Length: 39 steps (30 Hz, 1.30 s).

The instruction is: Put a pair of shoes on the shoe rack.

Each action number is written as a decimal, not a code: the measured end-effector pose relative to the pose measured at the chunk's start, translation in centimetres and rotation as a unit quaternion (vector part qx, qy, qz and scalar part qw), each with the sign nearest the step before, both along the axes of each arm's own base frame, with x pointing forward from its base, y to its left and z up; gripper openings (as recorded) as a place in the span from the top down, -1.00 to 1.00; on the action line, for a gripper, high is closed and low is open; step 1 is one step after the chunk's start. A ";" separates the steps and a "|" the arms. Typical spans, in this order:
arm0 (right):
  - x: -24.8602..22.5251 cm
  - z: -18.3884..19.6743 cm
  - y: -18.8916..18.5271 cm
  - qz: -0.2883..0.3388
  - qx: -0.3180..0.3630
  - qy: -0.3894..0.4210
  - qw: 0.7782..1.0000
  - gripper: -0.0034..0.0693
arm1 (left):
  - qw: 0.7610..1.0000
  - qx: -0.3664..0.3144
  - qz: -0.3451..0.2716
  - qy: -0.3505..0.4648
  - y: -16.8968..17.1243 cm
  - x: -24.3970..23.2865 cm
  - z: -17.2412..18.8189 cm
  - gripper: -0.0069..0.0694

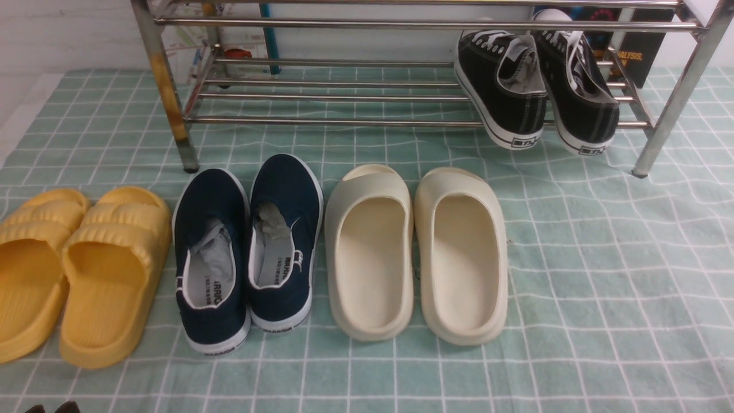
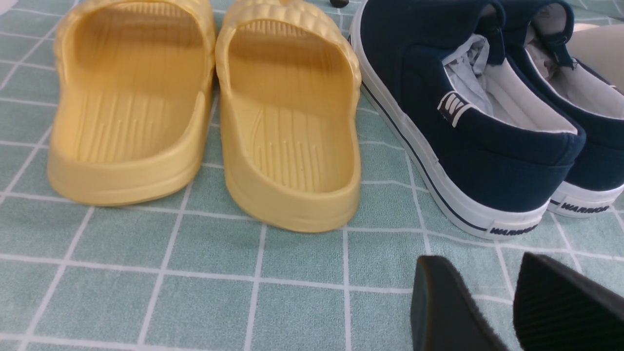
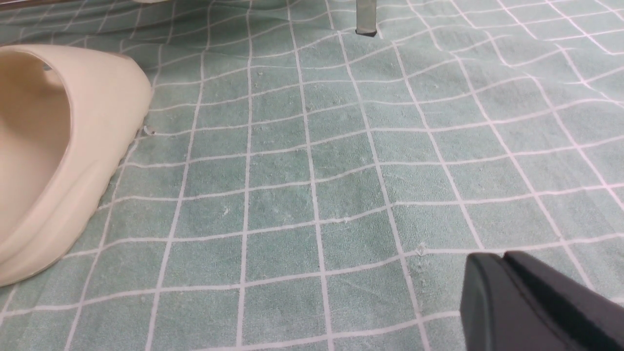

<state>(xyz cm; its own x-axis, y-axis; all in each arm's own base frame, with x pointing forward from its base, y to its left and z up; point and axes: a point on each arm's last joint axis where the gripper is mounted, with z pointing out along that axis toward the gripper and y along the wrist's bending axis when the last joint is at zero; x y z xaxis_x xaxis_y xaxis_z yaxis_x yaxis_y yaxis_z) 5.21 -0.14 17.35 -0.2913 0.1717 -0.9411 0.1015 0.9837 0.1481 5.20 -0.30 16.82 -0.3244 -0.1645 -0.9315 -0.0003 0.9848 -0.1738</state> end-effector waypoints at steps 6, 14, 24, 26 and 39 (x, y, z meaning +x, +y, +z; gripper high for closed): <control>0.0 0.0 0.0 0.000 0.000 0.000 1.000 0.73 | 1.000 0.000 0.000 0.000 0.0 0.0 0.0 0.19; 0.0 0.0 0.0 0.000 0.000 0.000 1.000 0.70 | 1.000 0.000 0.000 0.000 0.0 0.0 0.0 0.19; 0.0 0.0 0.0 0.000 0.000 0.000 1.000 0.66 | 1.000 0.000 0.000 0.000 0.0 0.0 0.0 0.19; 0.0 0.0 0.0 0.000 0.000 0.000 1.000 0.65 | 1.000 0.000 0.000 0.000 0.0 0.0 0.0 0.19; 0.0 0.0 0.0 0.000 0.000 0.000 1.000 0.62 | 1.000 0.000 0.000 0.000 0.0 0.0 0.0 0.19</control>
<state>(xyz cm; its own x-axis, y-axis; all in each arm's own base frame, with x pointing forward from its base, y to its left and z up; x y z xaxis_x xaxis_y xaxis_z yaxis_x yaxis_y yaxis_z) 5.21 -0.14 17.35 -0.2913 0.1717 -0.9411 0.1015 0.9837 0.1481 5.20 -0.30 16.82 -0.3244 -0.1645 -0.9315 -0.0003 0.9848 -0.1738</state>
